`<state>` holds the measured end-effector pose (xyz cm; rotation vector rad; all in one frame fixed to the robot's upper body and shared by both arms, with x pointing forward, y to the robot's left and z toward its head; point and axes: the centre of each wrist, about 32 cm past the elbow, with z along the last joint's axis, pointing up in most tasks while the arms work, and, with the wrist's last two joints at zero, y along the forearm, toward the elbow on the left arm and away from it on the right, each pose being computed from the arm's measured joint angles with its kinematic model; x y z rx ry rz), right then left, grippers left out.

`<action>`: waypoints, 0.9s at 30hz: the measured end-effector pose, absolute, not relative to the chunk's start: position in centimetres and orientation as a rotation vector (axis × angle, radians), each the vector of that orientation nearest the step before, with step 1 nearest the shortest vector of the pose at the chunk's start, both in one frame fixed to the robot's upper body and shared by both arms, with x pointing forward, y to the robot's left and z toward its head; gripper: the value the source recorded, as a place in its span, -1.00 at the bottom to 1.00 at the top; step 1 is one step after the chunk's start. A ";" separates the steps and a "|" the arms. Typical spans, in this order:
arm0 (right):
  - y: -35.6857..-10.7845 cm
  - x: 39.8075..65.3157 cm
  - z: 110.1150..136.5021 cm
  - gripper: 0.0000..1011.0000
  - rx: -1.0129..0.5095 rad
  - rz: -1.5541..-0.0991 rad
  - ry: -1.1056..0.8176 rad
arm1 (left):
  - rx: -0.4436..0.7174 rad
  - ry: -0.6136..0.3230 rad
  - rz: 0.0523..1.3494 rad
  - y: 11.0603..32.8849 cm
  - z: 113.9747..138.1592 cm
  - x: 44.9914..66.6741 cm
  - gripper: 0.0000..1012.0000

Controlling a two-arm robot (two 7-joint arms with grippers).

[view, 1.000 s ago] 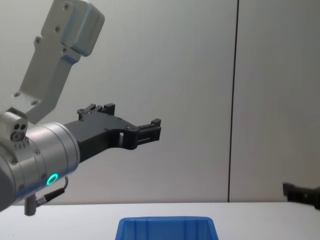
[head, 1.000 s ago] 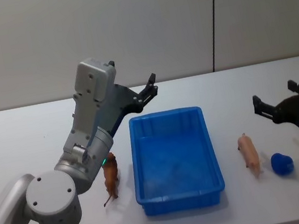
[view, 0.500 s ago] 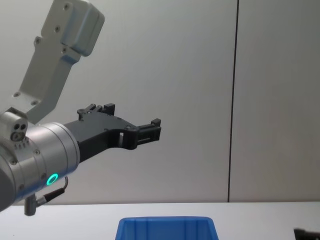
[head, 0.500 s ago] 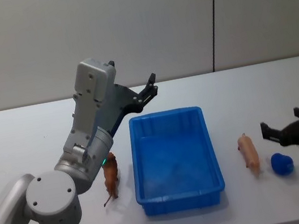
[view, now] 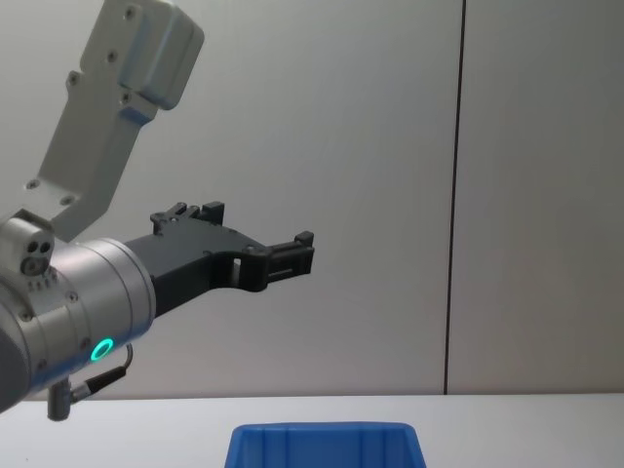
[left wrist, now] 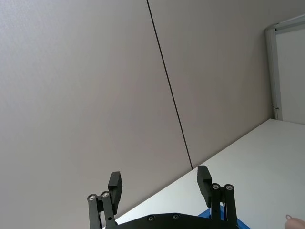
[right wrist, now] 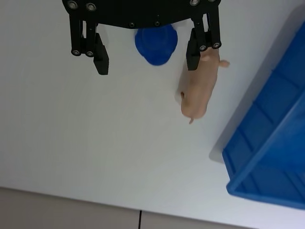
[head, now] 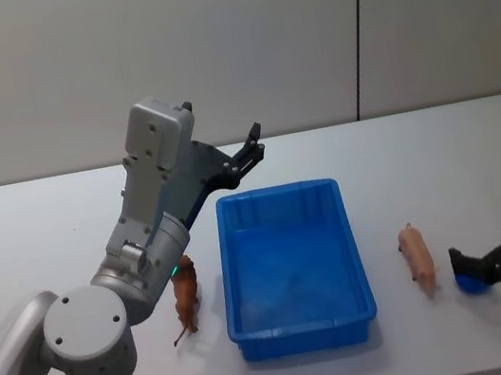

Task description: Pick up the two dolls from the table and place them into the box.

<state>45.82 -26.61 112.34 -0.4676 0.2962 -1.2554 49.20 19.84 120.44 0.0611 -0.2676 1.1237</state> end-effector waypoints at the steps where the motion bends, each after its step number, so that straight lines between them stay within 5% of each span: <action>1: -26.7 45.8 112.2 0.98 -0.473 -1.254 0.300 | 0.061 -0.268 1.124 19.8 120.4 49.2 0.98; 19: -27.5 45.8 108.9 0.98 -0.531 -1.200 0.323 | 0.061 -0.268 1.124 19.8 120.4 49.2 0.98; 27: -27.6 46.3 107.8 0.57 -0.525 -1.184 0.311 | 0.061 -0.268 1.124 19.8 120.4 49.2 0.98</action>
